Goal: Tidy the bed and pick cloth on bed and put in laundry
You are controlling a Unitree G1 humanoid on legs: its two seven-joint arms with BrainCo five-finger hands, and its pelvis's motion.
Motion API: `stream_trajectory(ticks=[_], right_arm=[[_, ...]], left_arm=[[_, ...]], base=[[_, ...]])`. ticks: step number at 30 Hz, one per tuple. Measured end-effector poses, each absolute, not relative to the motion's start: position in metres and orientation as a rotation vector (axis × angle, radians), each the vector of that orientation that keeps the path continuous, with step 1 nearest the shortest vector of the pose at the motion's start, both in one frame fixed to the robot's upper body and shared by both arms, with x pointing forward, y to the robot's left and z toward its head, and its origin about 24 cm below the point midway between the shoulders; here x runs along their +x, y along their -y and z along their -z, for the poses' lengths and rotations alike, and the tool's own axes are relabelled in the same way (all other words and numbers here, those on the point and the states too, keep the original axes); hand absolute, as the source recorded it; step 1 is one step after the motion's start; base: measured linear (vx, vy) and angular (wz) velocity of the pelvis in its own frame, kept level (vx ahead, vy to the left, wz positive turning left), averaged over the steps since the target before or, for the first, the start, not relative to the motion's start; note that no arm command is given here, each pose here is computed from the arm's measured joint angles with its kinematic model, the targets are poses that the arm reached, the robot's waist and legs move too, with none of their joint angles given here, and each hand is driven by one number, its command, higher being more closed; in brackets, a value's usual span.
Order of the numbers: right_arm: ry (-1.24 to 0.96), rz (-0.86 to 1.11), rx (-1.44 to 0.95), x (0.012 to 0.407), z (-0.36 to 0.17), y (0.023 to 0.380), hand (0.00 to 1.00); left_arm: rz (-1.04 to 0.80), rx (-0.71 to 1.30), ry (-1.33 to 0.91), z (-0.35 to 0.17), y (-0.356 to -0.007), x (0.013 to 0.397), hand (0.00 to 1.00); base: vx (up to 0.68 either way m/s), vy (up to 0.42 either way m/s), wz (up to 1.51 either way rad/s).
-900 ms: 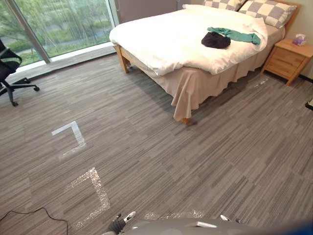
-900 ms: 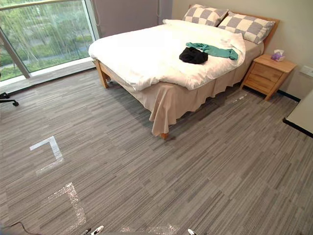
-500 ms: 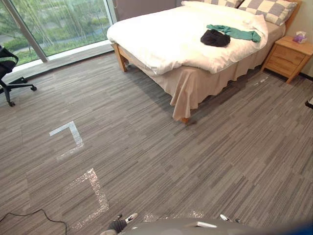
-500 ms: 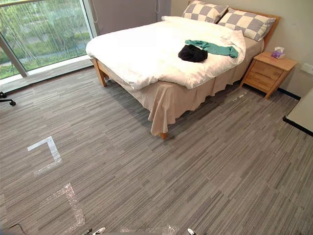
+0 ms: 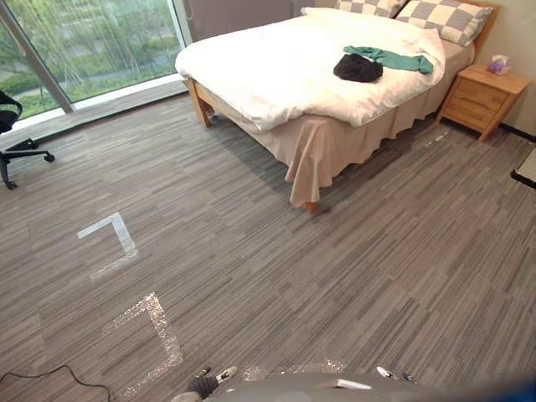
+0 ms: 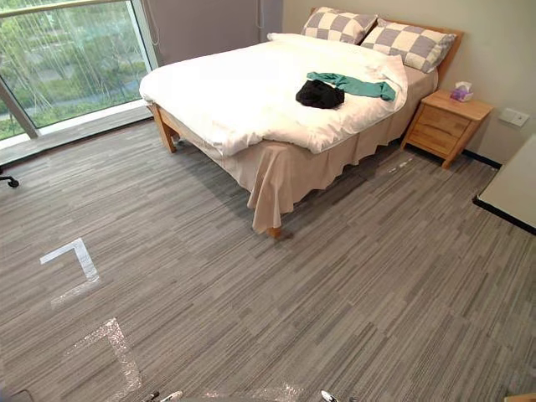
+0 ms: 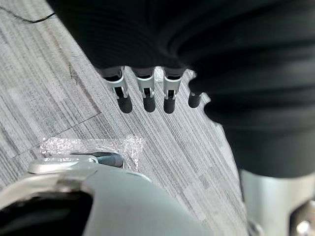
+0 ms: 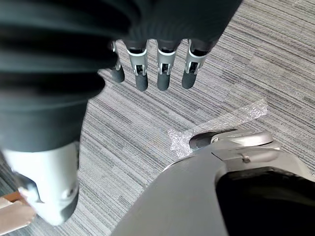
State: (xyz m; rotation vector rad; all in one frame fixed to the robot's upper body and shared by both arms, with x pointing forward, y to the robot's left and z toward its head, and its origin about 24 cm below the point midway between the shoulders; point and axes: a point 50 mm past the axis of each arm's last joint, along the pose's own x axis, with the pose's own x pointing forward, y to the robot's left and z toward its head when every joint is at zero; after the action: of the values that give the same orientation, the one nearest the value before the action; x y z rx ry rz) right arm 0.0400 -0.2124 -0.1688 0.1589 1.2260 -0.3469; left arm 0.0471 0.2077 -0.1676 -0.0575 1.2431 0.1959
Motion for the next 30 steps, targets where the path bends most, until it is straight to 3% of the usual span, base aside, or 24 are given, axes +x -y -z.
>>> stream_trajectory(ticks=[7,15,19,30], right_arm=[[-1.177,0.42,0.247,0.053,0.168,0.203,0.0],[-1.205,0.505,0.266,0.045,0.167,0.219,0.0],[-1.255,0.52,0.311,0.029,0.171,0.205,0.0],[-1.297,0.374,0.023,0.042,0.166,0.235,0.0]], left_arm=[[-0.178,-0.023,-1.219,0.164,-0.218,0.06,0.0],[-0.148,-0.039,-1.227,0.167,-0.205,0.067,0.0],[-0.131,-0.008,-1.225,0.165,-0.214,0.066,0.0],[-0.129,-0.101,-1.119,0.162,-0.195,0.087,0.0]], base=[[-0.04,-0.009,-0.38],[0.06,-0.063,-0.51],[0.09,-0.187,-0.5],[0.32,-0.298,-0.26]])
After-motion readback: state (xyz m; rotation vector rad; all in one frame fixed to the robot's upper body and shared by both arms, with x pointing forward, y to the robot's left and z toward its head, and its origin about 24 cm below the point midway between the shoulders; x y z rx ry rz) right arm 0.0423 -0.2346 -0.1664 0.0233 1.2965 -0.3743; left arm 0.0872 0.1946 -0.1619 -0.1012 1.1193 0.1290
